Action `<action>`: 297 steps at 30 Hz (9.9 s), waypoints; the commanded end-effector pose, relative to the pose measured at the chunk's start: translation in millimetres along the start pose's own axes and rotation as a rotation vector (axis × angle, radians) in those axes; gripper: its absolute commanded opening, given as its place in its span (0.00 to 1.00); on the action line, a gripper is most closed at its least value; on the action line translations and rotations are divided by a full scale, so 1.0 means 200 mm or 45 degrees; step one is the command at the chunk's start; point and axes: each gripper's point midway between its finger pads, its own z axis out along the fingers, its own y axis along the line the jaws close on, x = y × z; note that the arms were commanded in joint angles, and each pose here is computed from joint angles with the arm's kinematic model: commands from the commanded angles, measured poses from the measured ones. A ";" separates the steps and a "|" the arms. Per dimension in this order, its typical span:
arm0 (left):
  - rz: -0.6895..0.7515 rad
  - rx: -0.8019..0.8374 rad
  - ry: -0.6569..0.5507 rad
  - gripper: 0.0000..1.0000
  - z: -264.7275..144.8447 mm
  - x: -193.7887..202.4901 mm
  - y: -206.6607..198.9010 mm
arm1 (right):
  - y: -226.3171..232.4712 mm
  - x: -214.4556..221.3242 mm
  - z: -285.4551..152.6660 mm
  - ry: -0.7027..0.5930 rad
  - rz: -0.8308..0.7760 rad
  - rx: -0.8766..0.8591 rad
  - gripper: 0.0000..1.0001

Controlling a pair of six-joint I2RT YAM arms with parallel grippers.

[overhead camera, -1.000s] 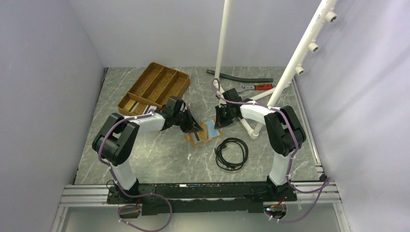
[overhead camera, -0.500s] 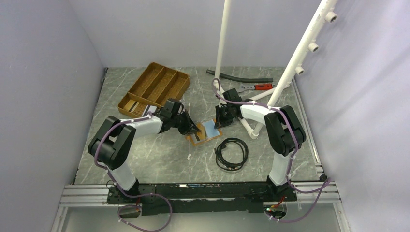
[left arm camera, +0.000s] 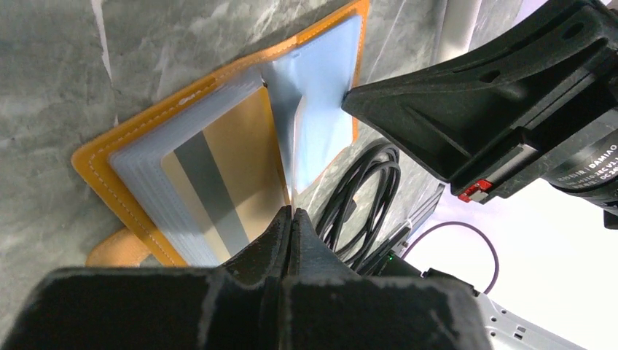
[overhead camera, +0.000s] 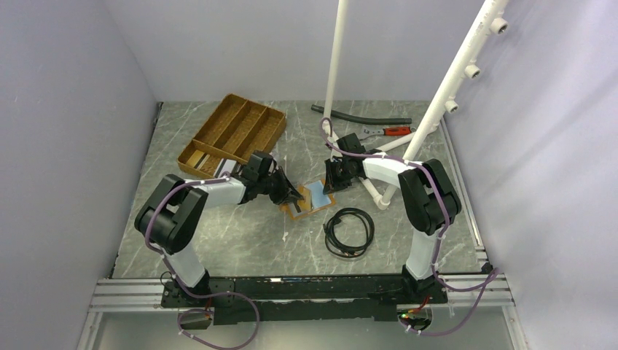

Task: Put the credit cards into the card holder
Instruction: Insert the credit card into the card holder, then turn over the card slot in the card holder.

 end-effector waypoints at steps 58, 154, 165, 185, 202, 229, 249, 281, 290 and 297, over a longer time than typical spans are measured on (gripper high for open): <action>-0.183 0.054 -0.392 0.00 0.27 0.05 0.22 | -0.01 0.03 -0.08 -0.033 0.071 -0.017 0.10; 0.203 -0.369 0.060 0.00 0.16 0.11 0.27 | 0.23 0.14 -0.08 0.035 0.246 -0.388 0.33; 0.198 -0.371 0.069 0.00 0.17 0.12 0.29 | 0.15 0.14 -0.11 0.007 0.216 -0.238 0.35; 0.193 -0.374 0.072 0.00 0.18 0.12 0.30 | 0.22 0.13 -0.10 0.014 0.210 -0.314 0.22; 0.205 -0.346 0.072 0.00 0.18 0.11 0.27 | 0.35 0.10 -0.14 0.008 0.131 -0.356 0.25; 0.211 -0.307 0.092 0.00 0.16 0.12 0.23 | 0.34 0.09 -0.20 -0.009 0.111 -0.299 0.37; 0.210 -0.311 0.088 0.00 0.16 0.13 0.24 | 0.34 0.14 -0.21 0.006 0.121 -0.319 0.36; 0.205 -0.305 0.095 0.00 0.17 0.13 0.24 | 0.22 0.22 -0.10 0.065 0.177 -0.204 0.38; 0.206 -0.308 0.094 0.00 0.17 0.13 0.25 | 0.25 0.20 -0.10 0.057 0.177 -0.234 0.36; 0.205 -0.306 0.095 0.00 0.18 0.13 0.25 | 0.27 0.20 -0.11 0.056 0.171 -0.262 0.32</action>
